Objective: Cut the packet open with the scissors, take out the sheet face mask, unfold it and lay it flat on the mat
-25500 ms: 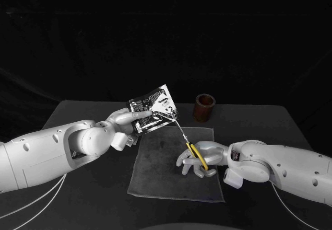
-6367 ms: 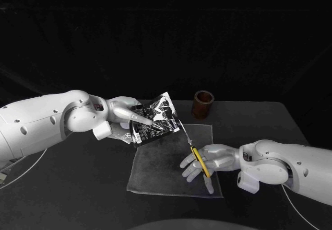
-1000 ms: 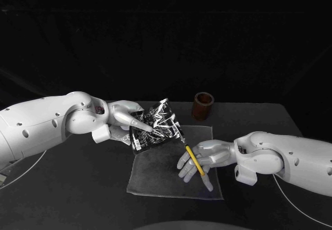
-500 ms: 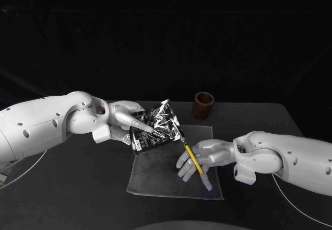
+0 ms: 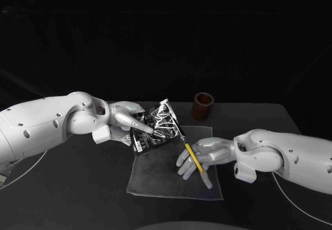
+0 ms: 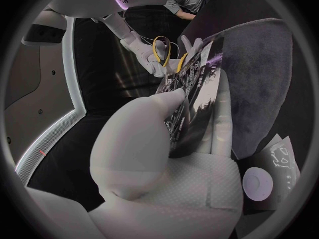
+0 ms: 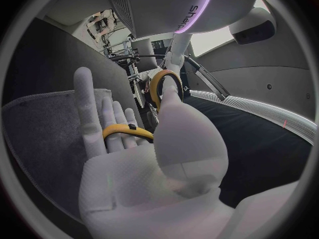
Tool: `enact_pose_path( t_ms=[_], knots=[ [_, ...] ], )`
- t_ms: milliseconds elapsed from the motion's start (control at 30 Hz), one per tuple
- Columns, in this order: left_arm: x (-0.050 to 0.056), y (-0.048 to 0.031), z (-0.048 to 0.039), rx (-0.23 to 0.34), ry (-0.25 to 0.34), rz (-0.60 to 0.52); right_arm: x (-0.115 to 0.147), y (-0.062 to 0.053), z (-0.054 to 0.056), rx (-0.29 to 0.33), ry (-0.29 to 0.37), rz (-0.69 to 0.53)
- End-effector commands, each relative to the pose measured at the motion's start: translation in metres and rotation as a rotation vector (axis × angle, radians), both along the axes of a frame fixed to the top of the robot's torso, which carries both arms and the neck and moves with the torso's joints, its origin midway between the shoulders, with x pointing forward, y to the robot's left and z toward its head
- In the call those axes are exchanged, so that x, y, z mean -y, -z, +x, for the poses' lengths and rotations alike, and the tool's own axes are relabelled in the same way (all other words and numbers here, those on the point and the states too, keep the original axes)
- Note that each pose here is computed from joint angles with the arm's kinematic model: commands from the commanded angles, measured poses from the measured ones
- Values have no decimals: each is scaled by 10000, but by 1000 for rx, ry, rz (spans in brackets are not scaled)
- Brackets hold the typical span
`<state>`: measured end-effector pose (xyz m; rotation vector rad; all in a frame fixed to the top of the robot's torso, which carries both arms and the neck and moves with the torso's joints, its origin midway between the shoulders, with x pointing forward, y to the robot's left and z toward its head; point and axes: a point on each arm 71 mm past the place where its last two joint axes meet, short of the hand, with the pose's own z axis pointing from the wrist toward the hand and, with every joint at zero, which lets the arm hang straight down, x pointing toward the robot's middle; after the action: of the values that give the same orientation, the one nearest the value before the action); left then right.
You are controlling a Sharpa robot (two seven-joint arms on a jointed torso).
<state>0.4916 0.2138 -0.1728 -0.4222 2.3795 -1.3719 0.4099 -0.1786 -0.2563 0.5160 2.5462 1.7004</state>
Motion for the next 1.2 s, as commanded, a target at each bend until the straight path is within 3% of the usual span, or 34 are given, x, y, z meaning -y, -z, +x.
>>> enact_pose_path(
  t_ms=[33,600,1200],
  knots=[
    [37,0,-26,-8,38,-5,-10,-38,12,-1,-8,29],
    [25,5,-20,-6,39,3,14,-96,68,12,-9,15],
    [10,9,-11,-2,37,7,69,-97,51,3,-18,0]
  ],
)
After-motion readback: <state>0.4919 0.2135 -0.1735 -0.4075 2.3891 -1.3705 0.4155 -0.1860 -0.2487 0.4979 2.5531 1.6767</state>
